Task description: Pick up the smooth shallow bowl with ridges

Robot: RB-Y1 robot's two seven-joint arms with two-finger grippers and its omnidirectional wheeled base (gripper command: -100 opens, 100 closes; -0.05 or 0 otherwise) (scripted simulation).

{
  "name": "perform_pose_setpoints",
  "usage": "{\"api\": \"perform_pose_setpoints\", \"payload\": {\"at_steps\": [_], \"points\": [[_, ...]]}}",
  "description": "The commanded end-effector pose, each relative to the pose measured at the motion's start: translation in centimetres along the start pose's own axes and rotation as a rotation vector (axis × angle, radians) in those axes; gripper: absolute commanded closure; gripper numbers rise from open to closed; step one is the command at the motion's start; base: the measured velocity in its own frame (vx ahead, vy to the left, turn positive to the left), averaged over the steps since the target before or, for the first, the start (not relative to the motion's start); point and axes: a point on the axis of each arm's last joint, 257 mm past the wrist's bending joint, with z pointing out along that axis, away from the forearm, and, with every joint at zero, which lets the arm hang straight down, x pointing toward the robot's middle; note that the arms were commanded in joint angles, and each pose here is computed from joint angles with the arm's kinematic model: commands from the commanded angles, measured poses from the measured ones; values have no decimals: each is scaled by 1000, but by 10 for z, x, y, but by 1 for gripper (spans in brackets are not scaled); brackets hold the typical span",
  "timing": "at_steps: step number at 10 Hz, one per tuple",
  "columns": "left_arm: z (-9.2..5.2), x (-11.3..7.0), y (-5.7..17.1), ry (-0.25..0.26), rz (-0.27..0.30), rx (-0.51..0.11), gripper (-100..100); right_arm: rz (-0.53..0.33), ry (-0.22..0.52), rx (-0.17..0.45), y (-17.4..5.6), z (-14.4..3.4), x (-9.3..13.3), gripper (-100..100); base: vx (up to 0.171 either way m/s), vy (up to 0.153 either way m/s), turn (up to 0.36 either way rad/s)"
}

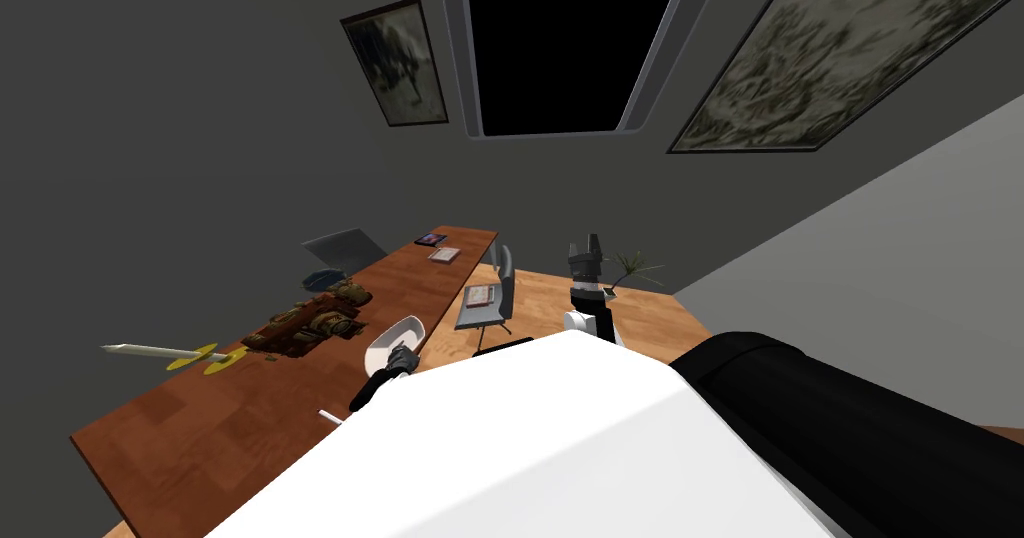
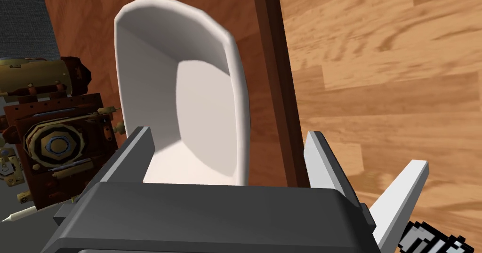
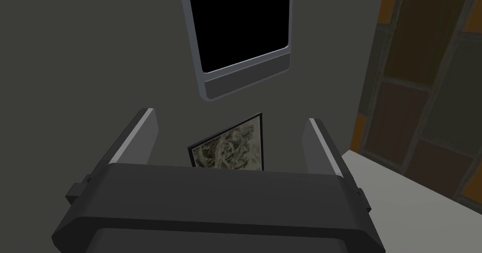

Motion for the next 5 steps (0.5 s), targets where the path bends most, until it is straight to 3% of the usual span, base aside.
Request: {"api": "perform_pose_setpoints", "payload": {"at_steps": [1, 2, 3, 5], "points": [[4, 2, 3, 3, 3, 2, -100, 0, 0, 0, 0, 0, 0, 0, 38, 26, 16], [3, 1, 1, 2, 1, 0, -100, 0, 0, 0, 0, 0, 0, 0, 15, 11, 1], [3, 1, 1, 2, 2, 2, 100, 0, 0, 0, 0, 0, 0, 0, 0, 0, 0], [3, 1, 3, 1, 1, -3, 100, 0, 0, 0, 0, 0, 0, 0, 0, 0, 0]]}}
